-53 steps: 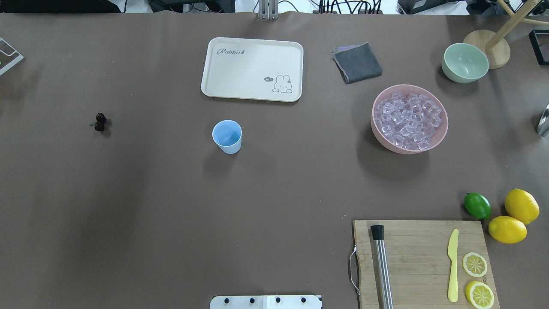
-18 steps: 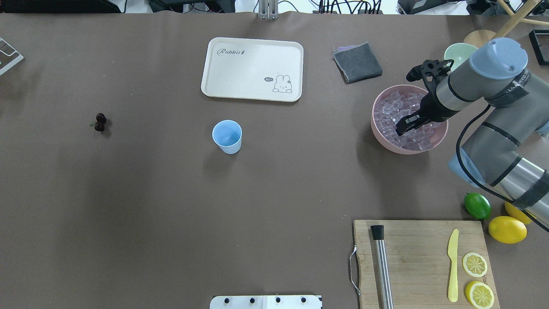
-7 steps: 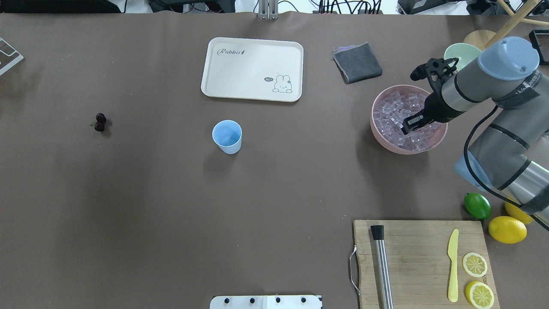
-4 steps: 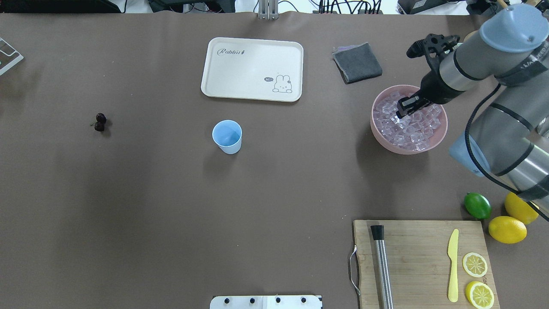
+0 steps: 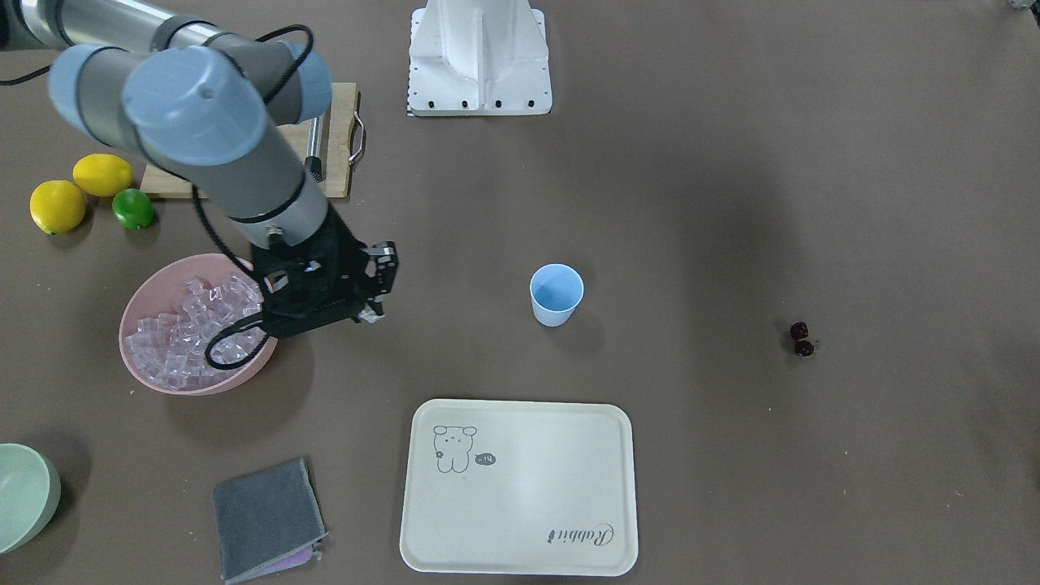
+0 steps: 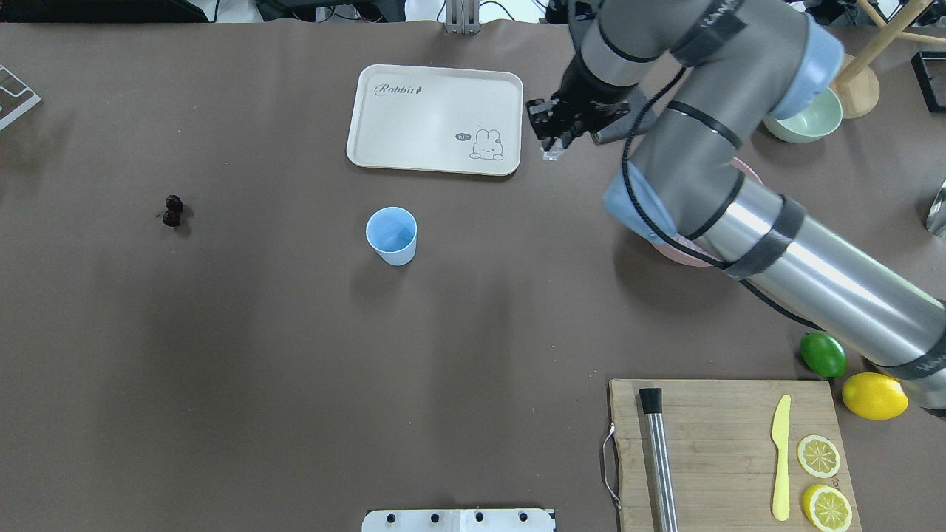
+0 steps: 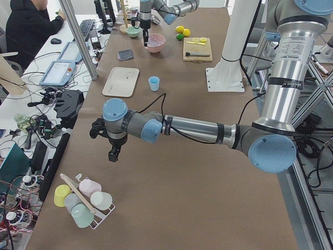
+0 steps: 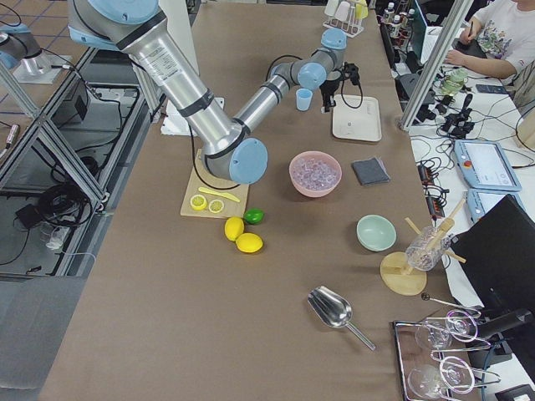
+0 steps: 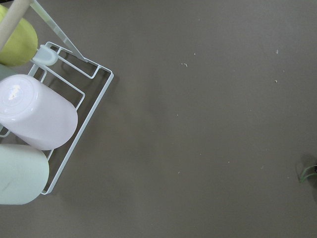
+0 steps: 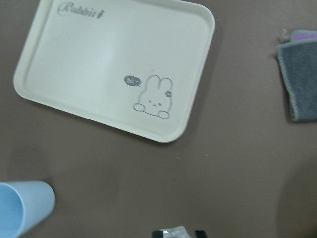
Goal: Put ice and cherries in cup
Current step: 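Carry the ice cube with the right gripper over the light-blue cup, then open the right gripper to drop the ice cube into the cup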
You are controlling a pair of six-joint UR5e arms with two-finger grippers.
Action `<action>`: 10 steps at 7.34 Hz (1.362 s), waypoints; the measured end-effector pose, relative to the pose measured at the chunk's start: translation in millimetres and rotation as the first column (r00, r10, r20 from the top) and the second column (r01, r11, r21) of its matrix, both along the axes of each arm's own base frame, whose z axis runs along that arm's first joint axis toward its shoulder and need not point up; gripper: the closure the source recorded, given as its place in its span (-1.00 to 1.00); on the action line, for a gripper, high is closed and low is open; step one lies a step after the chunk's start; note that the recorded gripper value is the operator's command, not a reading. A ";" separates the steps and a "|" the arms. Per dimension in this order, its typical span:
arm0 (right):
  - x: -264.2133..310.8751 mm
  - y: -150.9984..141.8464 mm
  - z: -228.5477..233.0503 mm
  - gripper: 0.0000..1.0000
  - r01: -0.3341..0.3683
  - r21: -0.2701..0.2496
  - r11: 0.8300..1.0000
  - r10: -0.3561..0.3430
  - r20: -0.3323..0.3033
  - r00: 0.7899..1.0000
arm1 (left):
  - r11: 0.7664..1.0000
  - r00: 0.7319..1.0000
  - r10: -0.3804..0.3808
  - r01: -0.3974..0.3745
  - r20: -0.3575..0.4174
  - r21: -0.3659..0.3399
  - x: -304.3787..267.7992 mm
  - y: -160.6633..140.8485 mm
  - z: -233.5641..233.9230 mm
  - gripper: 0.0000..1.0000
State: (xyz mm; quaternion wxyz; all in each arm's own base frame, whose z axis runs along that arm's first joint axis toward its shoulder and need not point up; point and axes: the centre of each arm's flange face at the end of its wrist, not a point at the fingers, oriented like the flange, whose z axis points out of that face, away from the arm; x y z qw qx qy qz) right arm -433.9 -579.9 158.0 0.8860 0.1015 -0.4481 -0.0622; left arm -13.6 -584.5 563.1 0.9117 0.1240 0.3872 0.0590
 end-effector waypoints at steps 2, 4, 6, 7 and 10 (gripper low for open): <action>-87.3 22.4 -46.4 1.00 -0.097 0.017 0.995 0.097 0.000 0.995 | 1.000 1.000 0.011 -0.011 -0.001 0.003 7.5 -5.3 -2.9 -0.96; -139.6 49.3 -73.7 1.00 -0.143 0.029 0.989 0.142 0.036 0.989 | 1.000 1.000 0.029 -0.029 -0.003 0.004 19.0 -6.1 -4.0 -0.96; -181.8 71.3 -79.4 0.72 -0.162 0.068 0.984 0.159 0.053 0.986 | 0.999 0.999 0.041 -0.041 -0.003 0.011 26.2 -6.1 -2.4 -0.96; -194.6 82.5 -78.5 0.25 -0.155 0.078 0.985 0.151 0.059 0.987 | 0.999 0.999 0.042 -0.042 -0.004 0.013 26.9 -6.2 -1.4 -0.96; -212.3 103.4 -72.3 -0.99 -0.143 0.094 0.985 0.138 0.056 0.989 | 0.999 0.999 0.045 -0.044 -0.003 0.016 27.3 -6.0 -0.9 -0.96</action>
